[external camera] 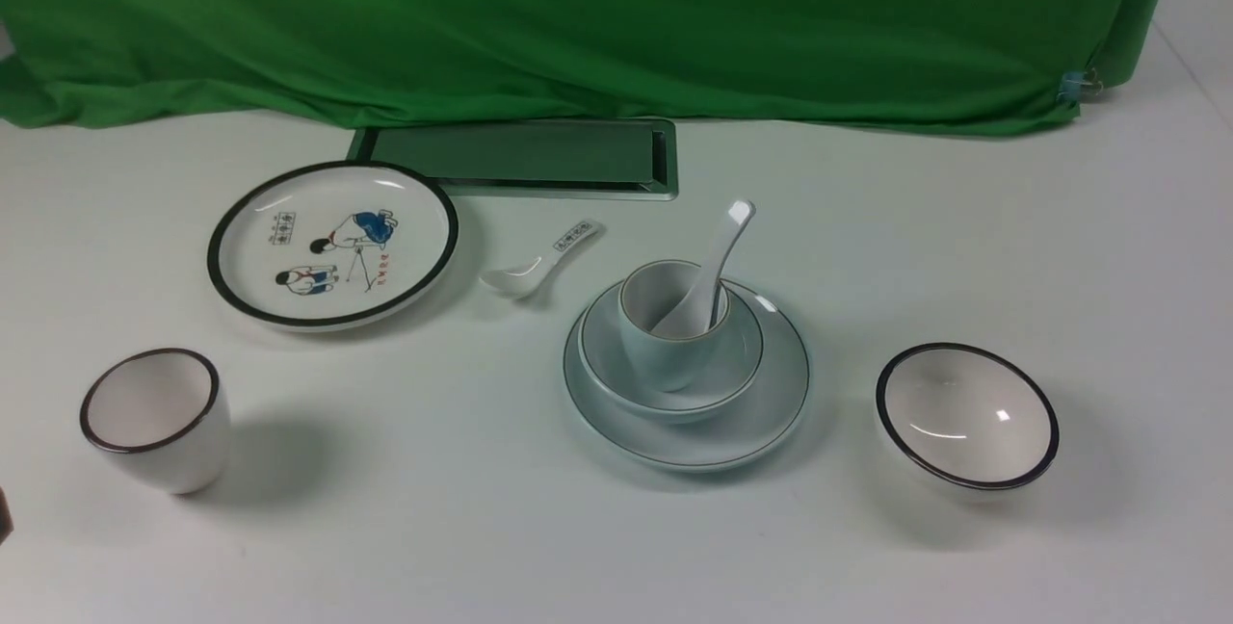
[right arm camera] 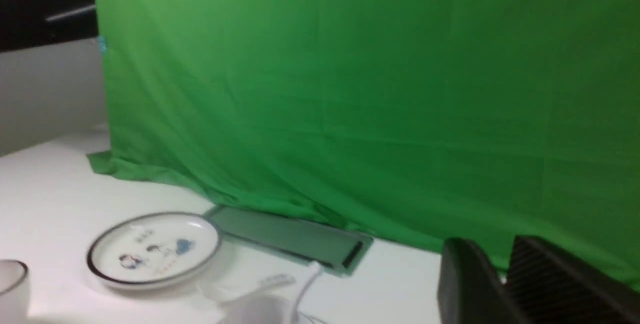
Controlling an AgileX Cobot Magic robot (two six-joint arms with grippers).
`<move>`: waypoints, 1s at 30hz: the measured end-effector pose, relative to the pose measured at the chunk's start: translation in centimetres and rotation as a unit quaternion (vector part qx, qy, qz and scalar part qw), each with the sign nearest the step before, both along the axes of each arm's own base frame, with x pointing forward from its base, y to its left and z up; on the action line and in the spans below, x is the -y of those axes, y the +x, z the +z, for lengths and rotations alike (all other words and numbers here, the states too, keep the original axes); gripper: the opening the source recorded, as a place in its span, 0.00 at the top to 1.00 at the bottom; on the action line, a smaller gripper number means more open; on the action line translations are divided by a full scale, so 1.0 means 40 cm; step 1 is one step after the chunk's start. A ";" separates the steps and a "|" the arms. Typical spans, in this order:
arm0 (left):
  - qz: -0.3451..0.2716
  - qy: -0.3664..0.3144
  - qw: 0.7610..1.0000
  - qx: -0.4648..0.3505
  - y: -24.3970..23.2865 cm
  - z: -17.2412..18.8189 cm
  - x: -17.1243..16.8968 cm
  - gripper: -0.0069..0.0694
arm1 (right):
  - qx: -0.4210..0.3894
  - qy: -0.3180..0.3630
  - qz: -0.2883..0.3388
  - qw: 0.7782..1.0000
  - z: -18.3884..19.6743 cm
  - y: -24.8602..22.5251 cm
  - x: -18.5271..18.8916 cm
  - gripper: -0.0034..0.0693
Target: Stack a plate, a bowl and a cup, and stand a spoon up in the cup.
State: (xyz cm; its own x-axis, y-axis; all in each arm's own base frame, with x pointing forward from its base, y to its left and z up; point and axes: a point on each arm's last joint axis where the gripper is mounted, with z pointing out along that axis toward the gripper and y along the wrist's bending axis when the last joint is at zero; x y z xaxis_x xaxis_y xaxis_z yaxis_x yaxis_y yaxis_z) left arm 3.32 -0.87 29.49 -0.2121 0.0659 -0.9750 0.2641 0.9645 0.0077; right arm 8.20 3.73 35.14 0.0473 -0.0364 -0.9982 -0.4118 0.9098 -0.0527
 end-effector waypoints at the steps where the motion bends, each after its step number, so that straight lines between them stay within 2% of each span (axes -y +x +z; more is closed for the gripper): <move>1: 0.000 0.000 1.000 0.000 0.000 0.000 0.000 0.95 | 0.001 0.002 -0.004 1.000 -0.006 -0.004 0.004 0.81; 2: 0.000 0.000 1.000 0.000 0.000 0.000 0.000 0.95 | 0.000 0.003 -0.006 1.000 -0.011 -0.006 0.005 0.86; 5: 0.000 0.000 1.000 0.000 0.000 0.000 0.000 0.95 | 0.001 0.011 -0.009 1.000 -0.028 -0.004 0.006 0.93; 12: 0.000 0.000 1.000 0.000 0.000 0.000 0.000 0.95 | -0.030 0.004 -0.076 0.997 -0.168 -0.015 0.039 0.94; 18: 0.000 0.000 1.000 0.000 0.000 0.000 0.000 0.95 | -0.049 -0.041 -0.200 0.978 -0.338 -0.044 0.090 0.94; 21: 0.000 0.000 1.000 0.000 0.000 0.000 0.000 0.95 | -0.052 -0.026 -0.246 0.968 -0.383 -0.054 0.105 0.94; 25: 0.000 0.000 1.000 0.000 0.000 0.000 0.000 0.95 | -0.075 -0.015 -0.262 0.962 -0.398 -0.065 0.110 0.94; 30: 0.000 0.000 1.000 -0.001 0.000 0.000 0.000 0.95 | -0.098 -0.021 -0.250 0.963 -0.410 -0.067 0.108 0.94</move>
